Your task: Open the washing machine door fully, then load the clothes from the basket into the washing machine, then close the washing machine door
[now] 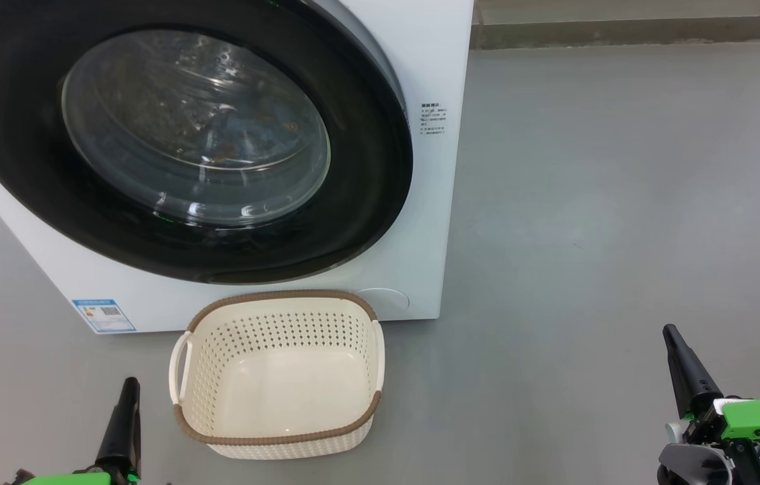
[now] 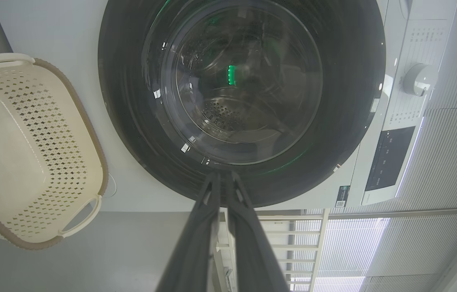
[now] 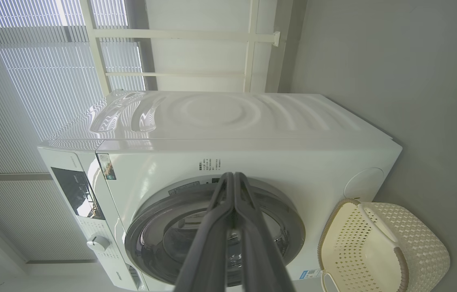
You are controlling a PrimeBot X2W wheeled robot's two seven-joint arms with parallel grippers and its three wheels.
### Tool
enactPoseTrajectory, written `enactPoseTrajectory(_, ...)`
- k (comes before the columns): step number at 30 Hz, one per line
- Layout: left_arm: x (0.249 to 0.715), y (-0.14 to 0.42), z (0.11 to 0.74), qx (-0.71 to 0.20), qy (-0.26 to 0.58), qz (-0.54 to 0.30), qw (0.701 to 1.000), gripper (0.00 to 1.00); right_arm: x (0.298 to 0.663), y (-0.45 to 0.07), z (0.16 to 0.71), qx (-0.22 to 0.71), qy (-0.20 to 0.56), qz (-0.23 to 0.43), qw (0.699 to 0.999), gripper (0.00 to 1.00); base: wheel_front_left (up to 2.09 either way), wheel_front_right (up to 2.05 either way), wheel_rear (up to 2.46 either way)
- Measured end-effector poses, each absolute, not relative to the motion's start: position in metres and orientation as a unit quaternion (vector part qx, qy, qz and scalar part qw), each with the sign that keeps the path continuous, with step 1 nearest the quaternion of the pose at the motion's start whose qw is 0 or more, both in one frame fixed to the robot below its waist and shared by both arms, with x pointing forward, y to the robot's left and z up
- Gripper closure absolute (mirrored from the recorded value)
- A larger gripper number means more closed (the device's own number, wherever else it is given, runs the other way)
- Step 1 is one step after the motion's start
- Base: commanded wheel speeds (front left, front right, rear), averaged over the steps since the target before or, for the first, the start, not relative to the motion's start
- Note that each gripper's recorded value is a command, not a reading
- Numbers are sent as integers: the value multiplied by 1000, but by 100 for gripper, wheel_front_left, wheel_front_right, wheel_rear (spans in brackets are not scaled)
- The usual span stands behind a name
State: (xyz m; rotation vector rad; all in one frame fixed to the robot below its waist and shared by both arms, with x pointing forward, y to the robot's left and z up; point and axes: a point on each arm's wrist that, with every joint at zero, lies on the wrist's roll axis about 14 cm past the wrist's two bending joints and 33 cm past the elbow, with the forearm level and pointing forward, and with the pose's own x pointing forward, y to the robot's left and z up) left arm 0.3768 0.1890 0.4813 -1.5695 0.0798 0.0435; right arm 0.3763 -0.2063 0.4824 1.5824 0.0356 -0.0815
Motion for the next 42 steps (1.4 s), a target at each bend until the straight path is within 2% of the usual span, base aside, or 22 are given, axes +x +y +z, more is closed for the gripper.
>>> enactPoseTrajectory(42,377,189,481,-706,36,20,707,100,376,-206,482,711,16,-37,702,100,0,0,0)
